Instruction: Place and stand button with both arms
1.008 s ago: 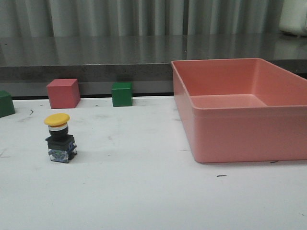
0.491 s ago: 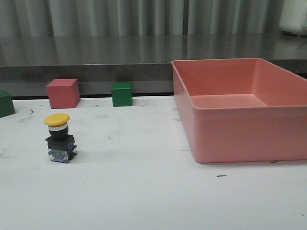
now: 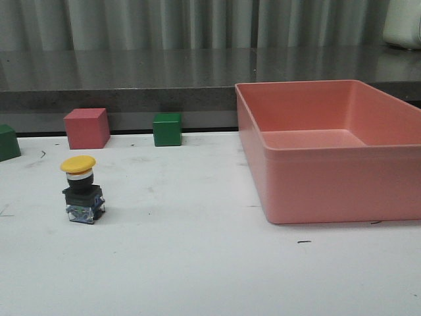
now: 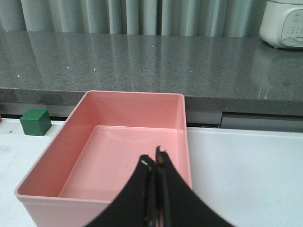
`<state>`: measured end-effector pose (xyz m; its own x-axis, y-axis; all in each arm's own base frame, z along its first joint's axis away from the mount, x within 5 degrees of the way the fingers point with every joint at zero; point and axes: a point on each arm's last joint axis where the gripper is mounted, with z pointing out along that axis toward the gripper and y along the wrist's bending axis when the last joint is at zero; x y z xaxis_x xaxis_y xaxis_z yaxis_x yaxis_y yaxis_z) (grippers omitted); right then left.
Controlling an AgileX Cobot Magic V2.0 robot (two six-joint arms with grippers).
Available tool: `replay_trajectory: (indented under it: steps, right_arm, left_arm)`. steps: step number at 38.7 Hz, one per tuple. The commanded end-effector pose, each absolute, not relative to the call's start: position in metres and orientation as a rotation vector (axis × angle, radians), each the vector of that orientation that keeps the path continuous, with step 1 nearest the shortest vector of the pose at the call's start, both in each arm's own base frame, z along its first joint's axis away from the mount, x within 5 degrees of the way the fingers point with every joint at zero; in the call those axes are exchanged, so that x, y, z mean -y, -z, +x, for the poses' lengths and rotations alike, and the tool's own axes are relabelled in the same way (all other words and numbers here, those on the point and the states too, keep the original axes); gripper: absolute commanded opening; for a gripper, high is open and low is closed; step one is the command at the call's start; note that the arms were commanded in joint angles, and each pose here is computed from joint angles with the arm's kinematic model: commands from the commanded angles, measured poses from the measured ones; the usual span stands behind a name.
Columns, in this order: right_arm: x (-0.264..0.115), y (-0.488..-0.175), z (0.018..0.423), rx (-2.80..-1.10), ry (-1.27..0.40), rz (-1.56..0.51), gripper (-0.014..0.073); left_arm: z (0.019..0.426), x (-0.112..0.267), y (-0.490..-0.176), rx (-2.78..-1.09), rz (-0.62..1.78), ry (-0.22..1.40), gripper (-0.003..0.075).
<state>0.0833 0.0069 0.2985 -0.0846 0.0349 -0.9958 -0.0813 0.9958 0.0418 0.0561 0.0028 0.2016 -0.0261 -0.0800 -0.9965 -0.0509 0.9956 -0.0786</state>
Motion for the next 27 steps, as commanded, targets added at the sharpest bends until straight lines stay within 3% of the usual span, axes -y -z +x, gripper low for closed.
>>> replay_trajectory:
  steps: [1,16,27]
  right_arm:
    - [-0.007,-0.315,0.083,-1.547,-0.091,-0.053,-0.0063]
    - [-0.008,-0.312,0.084,-1.554,-0.073,-0.074,-0.0063]
    - [-0.007,-0.249,0.075,-1.541,-0.073,-0.065,-0.0063]
  left_arm:
    - [0.054,-0.003,-0.209,-1.492,-0.101,0.032,-0.0020]
    - [0.054,-0.003,-0.209,-1.492,-0.101,0.032,-0.0020]
    - [0.054,-0.003,-0.209,-1.492,-0.101,0.032,-0.0020]
